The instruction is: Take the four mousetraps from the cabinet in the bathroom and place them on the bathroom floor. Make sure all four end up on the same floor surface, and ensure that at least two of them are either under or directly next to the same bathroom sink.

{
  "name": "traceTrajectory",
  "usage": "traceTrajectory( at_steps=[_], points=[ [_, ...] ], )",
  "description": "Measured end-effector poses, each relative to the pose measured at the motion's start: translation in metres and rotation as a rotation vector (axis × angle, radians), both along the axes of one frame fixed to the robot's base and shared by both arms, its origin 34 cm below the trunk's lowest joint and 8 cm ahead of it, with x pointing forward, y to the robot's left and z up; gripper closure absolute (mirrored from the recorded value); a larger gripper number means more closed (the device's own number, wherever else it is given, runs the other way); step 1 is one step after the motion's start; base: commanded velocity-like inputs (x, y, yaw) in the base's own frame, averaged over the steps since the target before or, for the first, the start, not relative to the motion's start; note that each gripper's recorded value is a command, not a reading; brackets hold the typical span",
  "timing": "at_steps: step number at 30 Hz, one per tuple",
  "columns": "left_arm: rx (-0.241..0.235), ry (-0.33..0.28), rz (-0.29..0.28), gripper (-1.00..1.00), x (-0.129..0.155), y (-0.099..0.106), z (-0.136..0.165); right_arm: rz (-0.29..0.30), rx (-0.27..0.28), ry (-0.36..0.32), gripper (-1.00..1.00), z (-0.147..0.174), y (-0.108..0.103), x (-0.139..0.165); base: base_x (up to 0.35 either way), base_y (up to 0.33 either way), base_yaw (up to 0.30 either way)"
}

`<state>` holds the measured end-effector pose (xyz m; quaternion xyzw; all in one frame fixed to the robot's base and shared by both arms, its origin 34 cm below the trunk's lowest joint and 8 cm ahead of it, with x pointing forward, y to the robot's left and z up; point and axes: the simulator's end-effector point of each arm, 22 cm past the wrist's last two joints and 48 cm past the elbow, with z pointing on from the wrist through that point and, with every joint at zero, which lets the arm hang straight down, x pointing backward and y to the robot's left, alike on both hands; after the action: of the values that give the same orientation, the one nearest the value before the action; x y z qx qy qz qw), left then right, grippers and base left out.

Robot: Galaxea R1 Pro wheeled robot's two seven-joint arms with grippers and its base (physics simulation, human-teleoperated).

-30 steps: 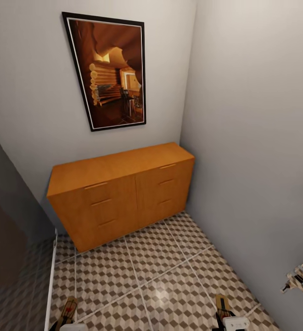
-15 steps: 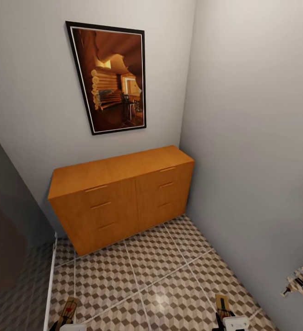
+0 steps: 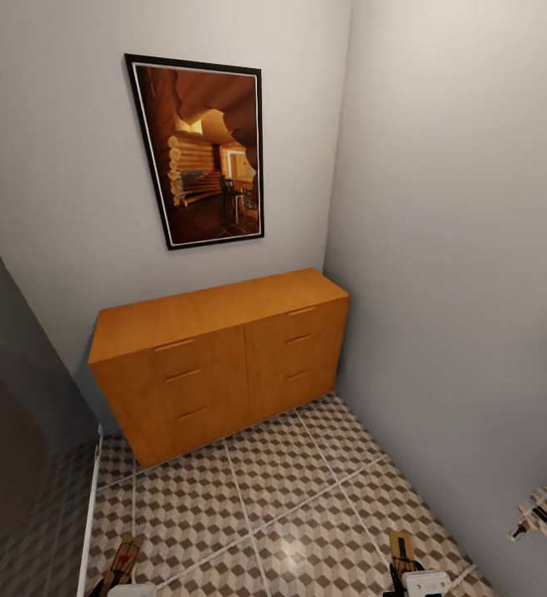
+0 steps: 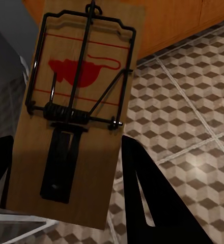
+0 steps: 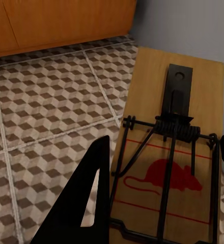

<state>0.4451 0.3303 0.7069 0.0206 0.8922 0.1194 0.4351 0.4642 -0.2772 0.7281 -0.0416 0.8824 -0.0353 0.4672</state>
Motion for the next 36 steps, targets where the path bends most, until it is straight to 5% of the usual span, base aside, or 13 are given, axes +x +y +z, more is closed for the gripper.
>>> traceTrajectory(
  at_steps=[36],
  points=[
    [-0.002, -0.058, 0.0, 1.0, 0.017, -0.001, 0.02, 0.0, 0.001, -0.058, 1.0, 0.021, 0.001, 0.015, 0.0, 0.0, 0.0]
  ],
)
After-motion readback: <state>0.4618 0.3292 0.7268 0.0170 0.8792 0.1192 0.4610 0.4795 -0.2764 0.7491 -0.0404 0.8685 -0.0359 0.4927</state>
